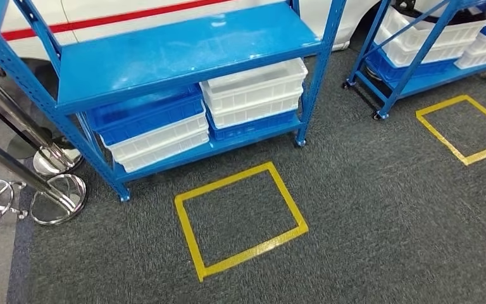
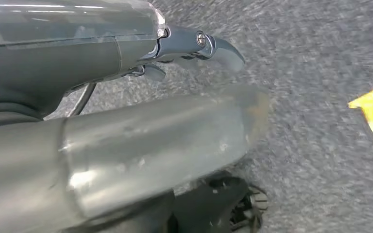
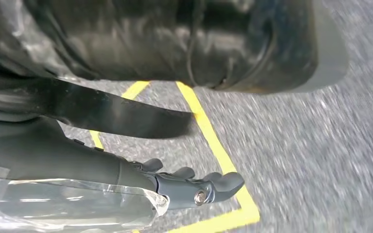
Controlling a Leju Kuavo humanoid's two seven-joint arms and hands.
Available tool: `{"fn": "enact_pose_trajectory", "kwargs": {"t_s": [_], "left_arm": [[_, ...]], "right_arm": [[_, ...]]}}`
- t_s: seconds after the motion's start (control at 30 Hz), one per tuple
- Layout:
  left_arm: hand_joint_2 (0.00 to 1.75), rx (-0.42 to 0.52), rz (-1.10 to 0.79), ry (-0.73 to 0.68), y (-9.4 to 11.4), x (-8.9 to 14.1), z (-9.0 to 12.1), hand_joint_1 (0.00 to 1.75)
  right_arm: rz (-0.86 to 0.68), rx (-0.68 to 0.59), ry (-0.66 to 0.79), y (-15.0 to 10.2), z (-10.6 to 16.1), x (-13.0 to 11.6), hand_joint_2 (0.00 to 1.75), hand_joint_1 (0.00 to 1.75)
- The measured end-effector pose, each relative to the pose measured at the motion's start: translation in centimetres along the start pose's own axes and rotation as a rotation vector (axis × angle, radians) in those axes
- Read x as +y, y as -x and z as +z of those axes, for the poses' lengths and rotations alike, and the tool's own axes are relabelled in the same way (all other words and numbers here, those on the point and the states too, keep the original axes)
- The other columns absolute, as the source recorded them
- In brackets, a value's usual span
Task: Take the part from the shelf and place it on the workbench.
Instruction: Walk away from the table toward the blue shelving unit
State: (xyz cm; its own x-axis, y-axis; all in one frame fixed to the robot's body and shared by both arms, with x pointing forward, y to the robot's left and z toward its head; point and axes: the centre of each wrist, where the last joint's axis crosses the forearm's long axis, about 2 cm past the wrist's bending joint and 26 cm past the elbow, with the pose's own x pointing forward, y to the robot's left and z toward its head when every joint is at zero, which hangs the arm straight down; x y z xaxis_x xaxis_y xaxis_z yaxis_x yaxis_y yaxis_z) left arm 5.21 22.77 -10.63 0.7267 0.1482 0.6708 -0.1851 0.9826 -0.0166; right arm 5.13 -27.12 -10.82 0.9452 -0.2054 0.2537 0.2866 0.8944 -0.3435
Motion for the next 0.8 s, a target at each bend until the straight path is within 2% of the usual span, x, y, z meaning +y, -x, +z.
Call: {"fn": "enact_pose_trajectory", "kwargs": {"t_s": [0.23, 0.8], "left_arm": [[0.00, 0.007, 0.001, -0.005, 0.35, 0.08, 0.25, 0.00], [0.00, 0.013, -0.002, -0.004, 0.58, -0.11, 0.45, 0.00]], "right_arm": [[-0.014, -0.045, 0.064, 0.07, 0.00, -0.16, 0.00, 0.00], [-0.059, -0.001, 0.039, 0.22, -0.07, -0.27, 0.00, 0.00]]}}
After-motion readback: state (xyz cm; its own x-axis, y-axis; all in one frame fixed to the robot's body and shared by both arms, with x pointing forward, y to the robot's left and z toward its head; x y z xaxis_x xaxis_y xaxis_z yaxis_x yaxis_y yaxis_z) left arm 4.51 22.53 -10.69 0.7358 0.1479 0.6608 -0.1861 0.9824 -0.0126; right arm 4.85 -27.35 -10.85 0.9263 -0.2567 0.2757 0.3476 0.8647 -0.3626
